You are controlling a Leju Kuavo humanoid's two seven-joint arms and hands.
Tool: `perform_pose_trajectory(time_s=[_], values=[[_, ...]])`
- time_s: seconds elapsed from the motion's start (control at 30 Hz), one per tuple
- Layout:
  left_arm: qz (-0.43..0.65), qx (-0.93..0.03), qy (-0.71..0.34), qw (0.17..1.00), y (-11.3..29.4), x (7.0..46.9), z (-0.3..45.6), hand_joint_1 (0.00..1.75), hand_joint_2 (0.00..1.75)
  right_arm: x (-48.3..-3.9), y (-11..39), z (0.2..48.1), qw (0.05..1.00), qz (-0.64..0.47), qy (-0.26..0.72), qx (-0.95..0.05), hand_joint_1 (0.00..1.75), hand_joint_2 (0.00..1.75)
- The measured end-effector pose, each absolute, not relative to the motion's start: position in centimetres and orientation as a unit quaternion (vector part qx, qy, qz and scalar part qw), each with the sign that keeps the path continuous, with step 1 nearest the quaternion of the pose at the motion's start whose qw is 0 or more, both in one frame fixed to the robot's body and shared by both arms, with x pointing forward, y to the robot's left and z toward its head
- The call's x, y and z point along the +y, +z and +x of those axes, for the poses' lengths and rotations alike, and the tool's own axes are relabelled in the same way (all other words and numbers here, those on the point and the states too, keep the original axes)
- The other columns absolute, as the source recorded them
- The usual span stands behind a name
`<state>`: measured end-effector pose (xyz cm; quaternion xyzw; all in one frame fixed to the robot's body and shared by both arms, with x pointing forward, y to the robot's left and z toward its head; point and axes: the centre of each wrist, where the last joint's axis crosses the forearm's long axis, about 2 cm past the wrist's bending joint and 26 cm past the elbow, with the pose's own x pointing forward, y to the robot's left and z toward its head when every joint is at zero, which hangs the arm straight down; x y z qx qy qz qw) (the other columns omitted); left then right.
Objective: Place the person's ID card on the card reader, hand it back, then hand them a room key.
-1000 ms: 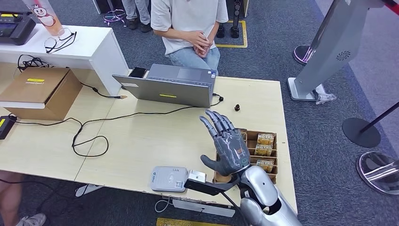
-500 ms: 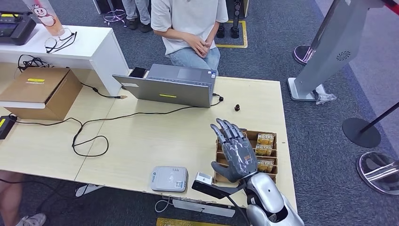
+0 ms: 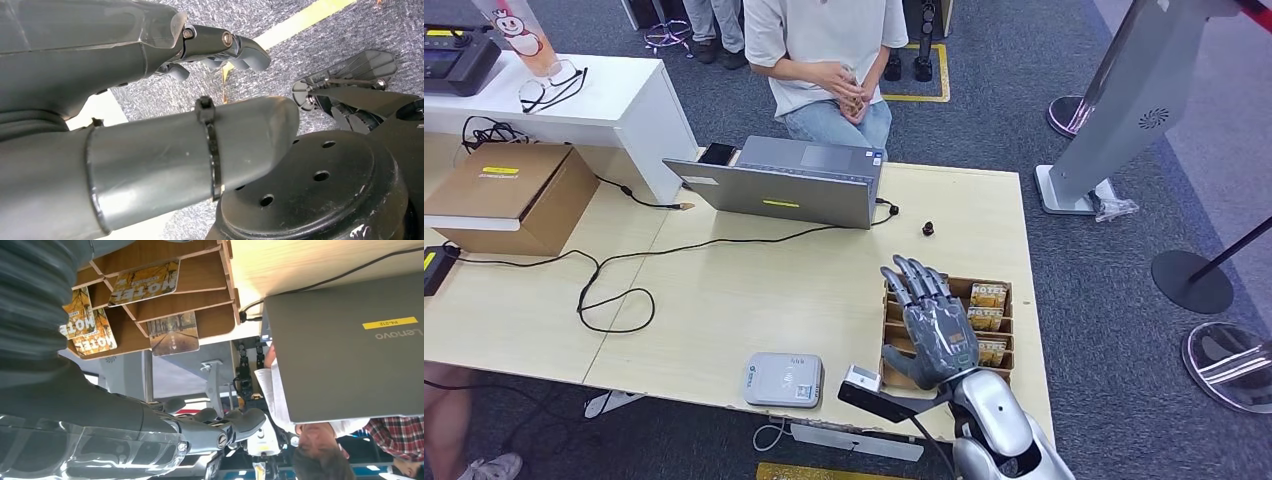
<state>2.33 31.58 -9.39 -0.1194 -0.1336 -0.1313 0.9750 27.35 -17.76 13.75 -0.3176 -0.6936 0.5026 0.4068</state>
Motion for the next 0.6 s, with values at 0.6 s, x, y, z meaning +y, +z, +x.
perform_pose_trajectory(time_s=[0.6], values=[[-0.121, -0.133, -0.131, 0.975, -9.27, 31.45, 1.99, 0.00, 0.00, -18.38, 13.74, 26.95, 0.403, -0.372, 0.520, -0.655, 0.00, 1.75]])
